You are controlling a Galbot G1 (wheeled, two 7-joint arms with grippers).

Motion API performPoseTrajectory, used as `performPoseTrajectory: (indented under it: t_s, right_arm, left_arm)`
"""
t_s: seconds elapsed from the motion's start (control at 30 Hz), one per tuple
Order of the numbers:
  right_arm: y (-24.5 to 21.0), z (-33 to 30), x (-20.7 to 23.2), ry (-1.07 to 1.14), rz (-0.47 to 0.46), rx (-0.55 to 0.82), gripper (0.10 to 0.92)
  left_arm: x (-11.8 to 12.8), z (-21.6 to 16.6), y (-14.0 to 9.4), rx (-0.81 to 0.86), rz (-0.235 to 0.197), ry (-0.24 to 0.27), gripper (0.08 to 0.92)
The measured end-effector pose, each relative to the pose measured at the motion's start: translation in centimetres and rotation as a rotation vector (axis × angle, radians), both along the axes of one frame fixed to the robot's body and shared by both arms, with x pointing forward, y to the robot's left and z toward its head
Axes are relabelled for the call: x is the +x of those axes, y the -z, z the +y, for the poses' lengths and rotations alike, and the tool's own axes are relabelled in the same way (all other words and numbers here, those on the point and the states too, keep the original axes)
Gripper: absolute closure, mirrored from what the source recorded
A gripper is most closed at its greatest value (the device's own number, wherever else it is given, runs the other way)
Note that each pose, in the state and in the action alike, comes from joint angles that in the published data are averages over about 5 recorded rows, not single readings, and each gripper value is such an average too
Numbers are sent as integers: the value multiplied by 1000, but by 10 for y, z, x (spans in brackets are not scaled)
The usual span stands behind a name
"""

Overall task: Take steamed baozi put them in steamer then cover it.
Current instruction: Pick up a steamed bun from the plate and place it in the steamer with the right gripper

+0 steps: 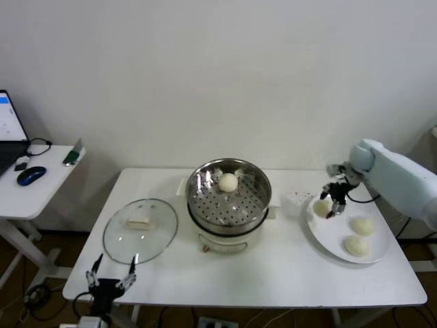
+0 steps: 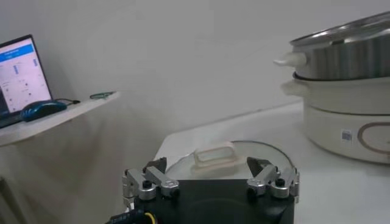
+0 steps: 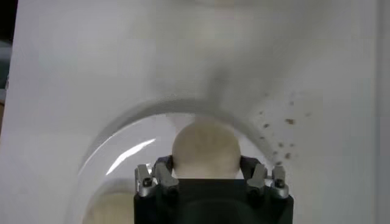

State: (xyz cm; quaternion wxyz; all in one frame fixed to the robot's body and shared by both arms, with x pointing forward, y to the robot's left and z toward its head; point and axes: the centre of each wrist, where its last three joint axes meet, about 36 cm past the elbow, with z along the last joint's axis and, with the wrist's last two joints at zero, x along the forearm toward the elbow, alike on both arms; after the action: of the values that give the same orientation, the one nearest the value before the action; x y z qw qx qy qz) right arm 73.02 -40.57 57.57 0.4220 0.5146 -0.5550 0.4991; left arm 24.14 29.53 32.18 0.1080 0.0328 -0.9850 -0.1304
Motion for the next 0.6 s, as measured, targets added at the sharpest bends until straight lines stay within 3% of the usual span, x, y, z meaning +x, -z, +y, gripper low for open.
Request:
performPoseTrajectory:
  t_s: [0.3,0.6]
  right_arm:
    - [-111,81,27,-45,-110,85,318]
    - [-148,191,31,-113,-114,153,318]
  left_arm:
    - [2,-11,-6,-1,-12,33,177]
    - [-2,-20,-14,-1,-21,69,177]
